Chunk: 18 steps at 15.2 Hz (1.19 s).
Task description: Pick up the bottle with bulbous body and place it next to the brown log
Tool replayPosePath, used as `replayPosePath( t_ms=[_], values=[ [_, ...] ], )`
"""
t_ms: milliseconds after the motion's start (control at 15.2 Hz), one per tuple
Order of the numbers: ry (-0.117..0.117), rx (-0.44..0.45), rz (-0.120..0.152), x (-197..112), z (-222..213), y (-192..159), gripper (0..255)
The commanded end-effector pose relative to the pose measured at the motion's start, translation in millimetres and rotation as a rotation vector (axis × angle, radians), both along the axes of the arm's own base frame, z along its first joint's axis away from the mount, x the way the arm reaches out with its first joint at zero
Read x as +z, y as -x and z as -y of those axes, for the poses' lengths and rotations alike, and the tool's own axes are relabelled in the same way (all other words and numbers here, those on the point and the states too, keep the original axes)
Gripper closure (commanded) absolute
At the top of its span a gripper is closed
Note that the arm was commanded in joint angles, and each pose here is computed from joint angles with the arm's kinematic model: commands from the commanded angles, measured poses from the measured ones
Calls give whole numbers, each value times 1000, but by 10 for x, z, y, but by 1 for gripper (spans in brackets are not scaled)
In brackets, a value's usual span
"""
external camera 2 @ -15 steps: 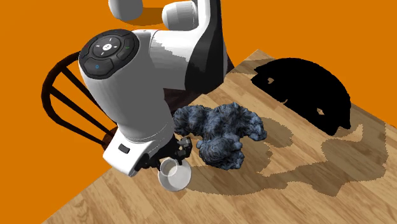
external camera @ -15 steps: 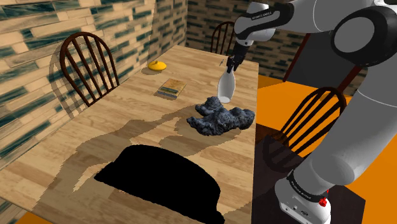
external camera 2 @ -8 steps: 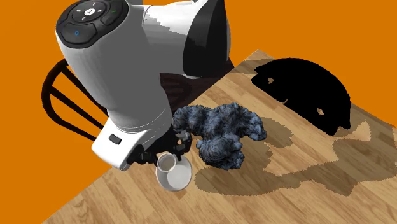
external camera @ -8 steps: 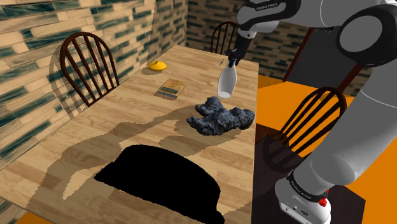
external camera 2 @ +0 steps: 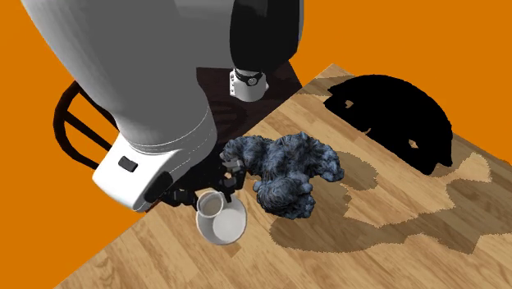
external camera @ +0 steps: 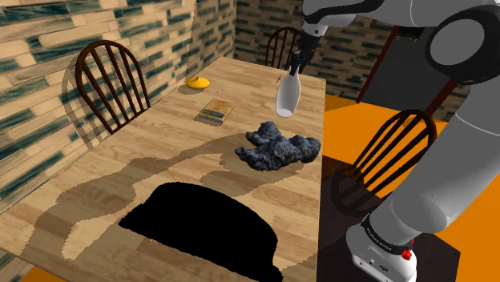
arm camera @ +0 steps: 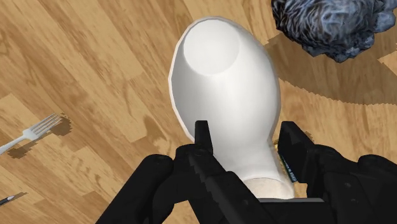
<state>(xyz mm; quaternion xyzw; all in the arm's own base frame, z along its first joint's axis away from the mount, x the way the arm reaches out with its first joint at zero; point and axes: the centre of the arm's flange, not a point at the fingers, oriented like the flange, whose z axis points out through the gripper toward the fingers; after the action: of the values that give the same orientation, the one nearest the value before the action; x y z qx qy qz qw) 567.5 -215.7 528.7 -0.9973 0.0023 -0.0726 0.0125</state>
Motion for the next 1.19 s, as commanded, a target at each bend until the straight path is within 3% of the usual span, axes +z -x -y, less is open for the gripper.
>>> replayPosePath(
  t_ms=[0, 1122],
  values=[
    [0, 0, 0, 108, -5, -8, 255],
    [0, 0, 0, 1006, -5, -8, 255]
  ],
)
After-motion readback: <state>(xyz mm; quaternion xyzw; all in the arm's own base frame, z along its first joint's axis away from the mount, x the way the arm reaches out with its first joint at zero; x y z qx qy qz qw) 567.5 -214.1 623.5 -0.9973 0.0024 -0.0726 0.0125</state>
